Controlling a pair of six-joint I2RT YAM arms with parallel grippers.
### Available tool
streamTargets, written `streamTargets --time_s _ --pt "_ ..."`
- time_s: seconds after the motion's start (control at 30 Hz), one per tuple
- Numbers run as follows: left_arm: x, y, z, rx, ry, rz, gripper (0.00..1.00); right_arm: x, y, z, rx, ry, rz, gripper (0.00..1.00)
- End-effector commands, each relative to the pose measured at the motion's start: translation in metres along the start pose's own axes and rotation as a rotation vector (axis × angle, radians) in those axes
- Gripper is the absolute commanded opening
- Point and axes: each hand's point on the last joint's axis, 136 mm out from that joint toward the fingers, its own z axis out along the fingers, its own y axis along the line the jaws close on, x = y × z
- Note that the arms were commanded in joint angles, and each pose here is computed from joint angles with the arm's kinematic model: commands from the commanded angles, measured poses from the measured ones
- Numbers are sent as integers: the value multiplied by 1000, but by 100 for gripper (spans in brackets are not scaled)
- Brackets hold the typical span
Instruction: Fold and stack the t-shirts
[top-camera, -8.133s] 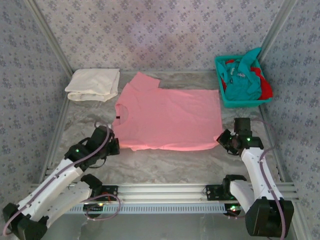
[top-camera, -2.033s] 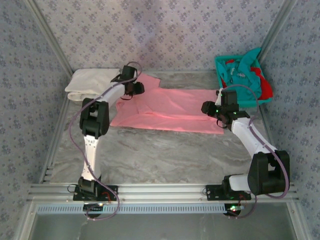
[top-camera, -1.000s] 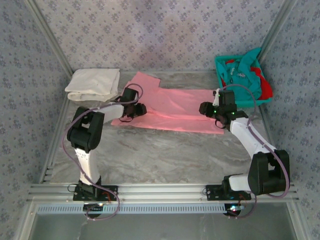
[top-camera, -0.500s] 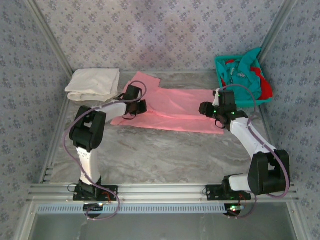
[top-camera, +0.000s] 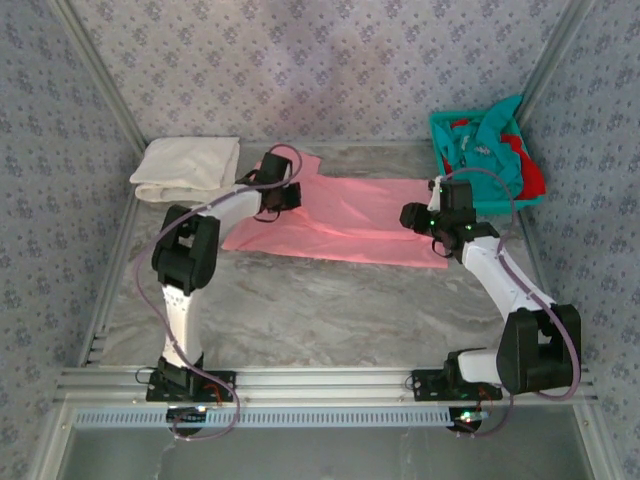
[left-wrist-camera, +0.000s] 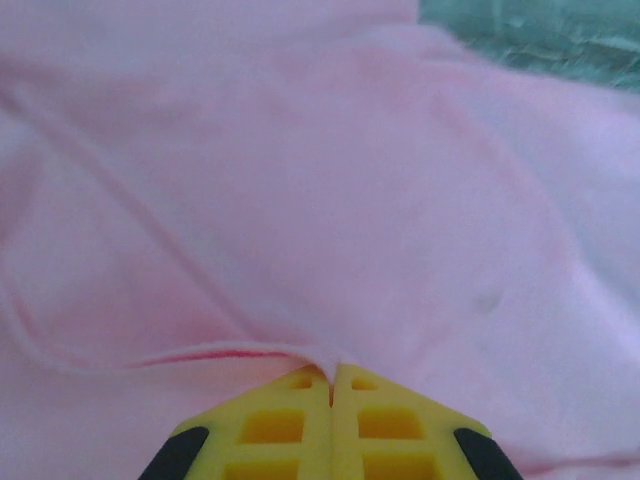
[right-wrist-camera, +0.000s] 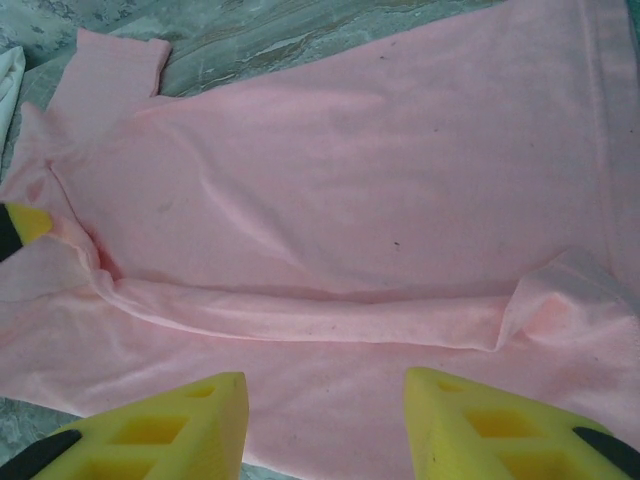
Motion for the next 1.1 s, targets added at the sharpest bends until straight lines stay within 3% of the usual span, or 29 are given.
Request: streamTargets --time_s 0.0,0.1,0.17,0.33,0.43,0.5,0.6,0.8,1.07 --pt "-4 -7 15 -29 41 78 0 0 -5 -3 20 -8 -11 47" --pt "-13 -15 26 -45 65 128 37 0 -5 -2 17 -4 -5 48" --pt "-15 -23 26 -39 73 163 52 -1 -5 -3 18 -4 -6 48" --pt "-41 -46 -22 -2 -63 201 54 -3 -16 -6 73 -4 6 49" --pt "-54 -37 -71 52 -212 144 61 -4 -29 -8 113 -1 34 49" --pt "-54 -20 -100 59 -258 107 60 -3 -39 -8 143 10 53 49" --pt "-29 22 -116 -7 -199 39 59 4 -59 -9 223 48 90 49" --pt "53 107 -106 -120 -41 -108 56 30 -82 8 278 157 147 41" --pt "86 162 -89 -188 40 -201 53 46 -80 48 228 259 207 35"
